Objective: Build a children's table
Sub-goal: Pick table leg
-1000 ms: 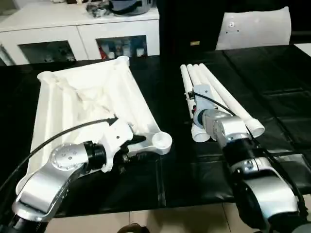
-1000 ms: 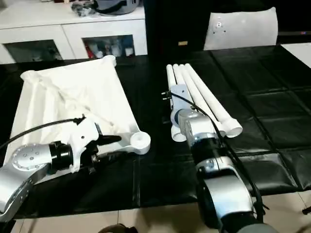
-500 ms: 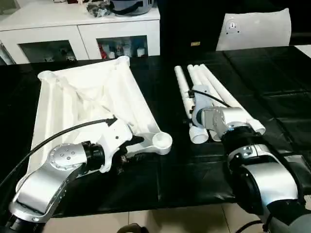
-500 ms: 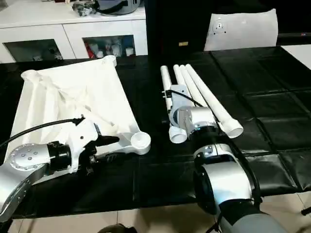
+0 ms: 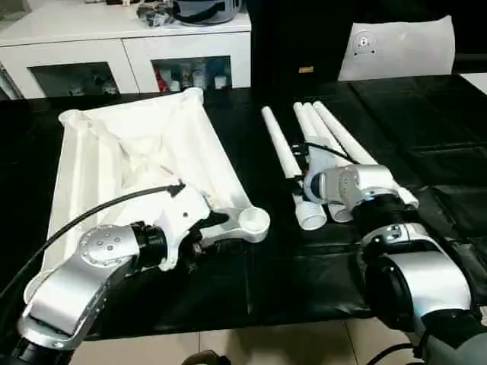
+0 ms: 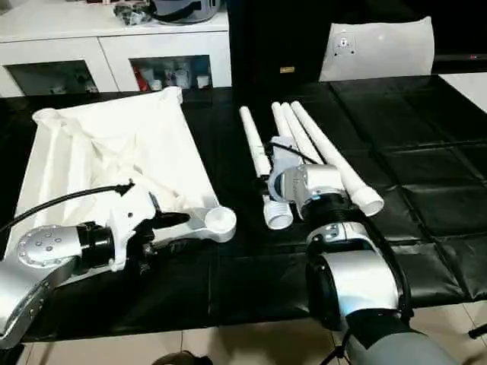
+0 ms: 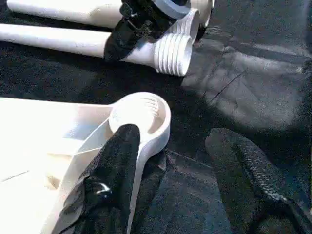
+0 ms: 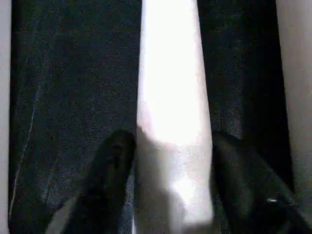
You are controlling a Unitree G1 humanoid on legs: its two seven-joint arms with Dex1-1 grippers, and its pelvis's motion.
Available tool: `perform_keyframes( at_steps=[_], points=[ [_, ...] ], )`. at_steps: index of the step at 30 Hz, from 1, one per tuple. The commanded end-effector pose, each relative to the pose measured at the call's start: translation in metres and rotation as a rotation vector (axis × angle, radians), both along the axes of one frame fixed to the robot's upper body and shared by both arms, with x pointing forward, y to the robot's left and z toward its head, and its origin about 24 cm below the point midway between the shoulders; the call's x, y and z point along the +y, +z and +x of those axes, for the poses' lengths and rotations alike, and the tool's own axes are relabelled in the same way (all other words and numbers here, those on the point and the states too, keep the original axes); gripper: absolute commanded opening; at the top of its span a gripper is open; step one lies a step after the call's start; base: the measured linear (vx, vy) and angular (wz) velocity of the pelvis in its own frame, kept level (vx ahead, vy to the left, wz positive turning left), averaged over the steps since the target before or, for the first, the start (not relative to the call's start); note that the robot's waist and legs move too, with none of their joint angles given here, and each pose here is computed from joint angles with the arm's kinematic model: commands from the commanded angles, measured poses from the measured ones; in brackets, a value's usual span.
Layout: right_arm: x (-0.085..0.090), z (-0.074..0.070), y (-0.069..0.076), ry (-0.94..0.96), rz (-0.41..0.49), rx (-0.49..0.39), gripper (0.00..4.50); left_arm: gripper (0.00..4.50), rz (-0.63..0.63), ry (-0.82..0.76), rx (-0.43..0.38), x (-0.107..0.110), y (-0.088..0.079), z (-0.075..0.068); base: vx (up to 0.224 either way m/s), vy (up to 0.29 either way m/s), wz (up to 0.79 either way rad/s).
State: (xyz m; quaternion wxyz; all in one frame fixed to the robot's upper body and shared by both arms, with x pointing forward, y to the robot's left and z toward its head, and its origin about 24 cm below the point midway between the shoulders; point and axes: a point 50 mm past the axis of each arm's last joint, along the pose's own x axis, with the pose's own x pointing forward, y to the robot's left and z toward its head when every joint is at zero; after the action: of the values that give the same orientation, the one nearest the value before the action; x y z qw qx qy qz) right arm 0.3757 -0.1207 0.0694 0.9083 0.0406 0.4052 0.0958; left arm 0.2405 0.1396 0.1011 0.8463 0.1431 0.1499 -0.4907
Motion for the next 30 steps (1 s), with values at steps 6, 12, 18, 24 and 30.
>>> perform_keyframes(
  at_steps=[6, 12, 18, 24, 30],
  points=[
    [-0.001, -0.005, -0.009, -0.008, 0.019, 0.046, 1.88, 2.51, -0.004, 0.004, -0.030, -0.001, 0.007, 0.003, 0.000, 0.000, 0.00],
    [-0.003, -0.003, -0.004, -0.013, 0.035, 0.015, 1.86, 2.51, -0.008, 0.012, -0.042, -0.003, 0.008, 0.005, 0.000, 0.000, 0.00],
    [-0.004, -0.001, 0.001, -0.023, 0.065, -0.023, 1.86, 2.51, -0.010, 0.019, -0.053, -0.003, 0.008, 0.008, 0.000, 0.000, 0.00],
    [-0.004, 0.000, 0.010, -0.037, 0.101, -0.066, 1.86, 2.51, -0.020, 0.041, -0.075, -0.002, 0.011, 0.012, 0.000, 0.000, 0.00],
    [-0.001, 0.001, 0.022, -0.020, 0.141, -0.150, 1.86, 2.51, -0.020, 0.047, -0.079, -0.002, 0.011, 0.013, 0.000, 0.000, 0.00]
  ],
)
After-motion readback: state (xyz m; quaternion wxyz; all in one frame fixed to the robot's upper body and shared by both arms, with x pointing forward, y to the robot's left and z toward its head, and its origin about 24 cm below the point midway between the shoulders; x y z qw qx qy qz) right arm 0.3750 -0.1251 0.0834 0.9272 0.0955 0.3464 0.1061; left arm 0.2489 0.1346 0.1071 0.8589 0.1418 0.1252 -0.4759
